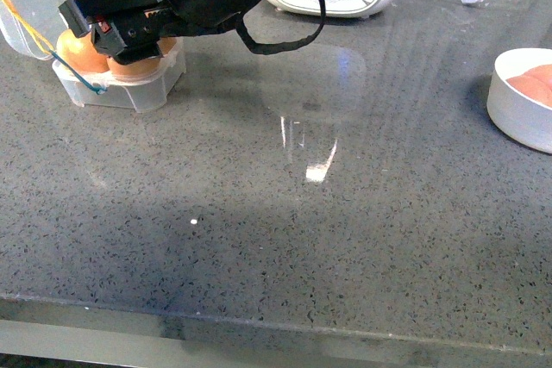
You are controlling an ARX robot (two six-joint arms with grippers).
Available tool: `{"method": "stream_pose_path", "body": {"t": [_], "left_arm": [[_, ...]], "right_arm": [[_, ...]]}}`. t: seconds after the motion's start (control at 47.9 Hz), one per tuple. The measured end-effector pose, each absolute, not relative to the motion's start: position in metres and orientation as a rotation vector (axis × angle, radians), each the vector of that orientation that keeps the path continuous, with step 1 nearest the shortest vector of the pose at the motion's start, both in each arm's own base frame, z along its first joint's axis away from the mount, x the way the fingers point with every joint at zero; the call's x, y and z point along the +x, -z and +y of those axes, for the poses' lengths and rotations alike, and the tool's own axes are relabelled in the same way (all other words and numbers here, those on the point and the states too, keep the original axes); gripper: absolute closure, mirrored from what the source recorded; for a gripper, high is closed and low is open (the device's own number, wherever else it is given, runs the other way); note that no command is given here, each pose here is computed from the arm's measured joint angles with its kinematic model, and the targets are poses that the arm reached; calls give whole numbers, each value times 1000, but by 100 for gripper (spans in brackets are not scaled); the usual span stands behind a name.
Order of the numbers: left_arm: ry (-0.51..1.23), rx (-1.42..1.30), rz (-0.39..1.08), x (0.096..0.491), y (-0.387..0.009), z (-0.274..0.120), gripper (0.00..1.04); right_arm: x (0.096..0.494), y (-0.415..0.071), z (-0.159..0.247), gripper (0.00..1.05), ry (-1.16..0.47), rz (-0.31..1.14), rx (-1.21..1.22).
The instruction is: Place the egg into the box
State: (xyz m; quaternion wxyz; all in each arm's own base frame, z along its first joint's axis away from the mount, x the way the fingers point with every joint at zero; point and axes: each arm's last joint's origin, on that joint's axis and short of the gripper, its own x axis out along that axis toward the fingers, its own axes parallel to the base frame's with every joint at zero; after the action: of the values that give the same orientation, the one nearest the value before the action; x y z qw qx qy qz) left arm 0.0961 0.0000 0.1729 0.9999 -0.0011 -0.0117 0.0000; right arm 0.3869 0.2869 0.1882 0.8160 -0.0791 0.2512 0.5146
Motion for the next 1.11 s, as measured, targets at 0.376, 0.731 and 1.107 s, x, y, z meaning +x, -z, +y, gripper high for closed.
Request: {"method": "stream_pose_path", "body": {"t": [0.376,0.731,1.107], "left_arm": [[0,-2,-23,96,-173,0,7],[0,-2,-23,96,-173,0,7],[0,-2,-23,96,-173,0,7]], "right_arm": [[389,-192,283,7,-1084,523,-164],[372,-236,224,7,-944,401,-98],[314,-247,48,7,-207,282,3]]}}
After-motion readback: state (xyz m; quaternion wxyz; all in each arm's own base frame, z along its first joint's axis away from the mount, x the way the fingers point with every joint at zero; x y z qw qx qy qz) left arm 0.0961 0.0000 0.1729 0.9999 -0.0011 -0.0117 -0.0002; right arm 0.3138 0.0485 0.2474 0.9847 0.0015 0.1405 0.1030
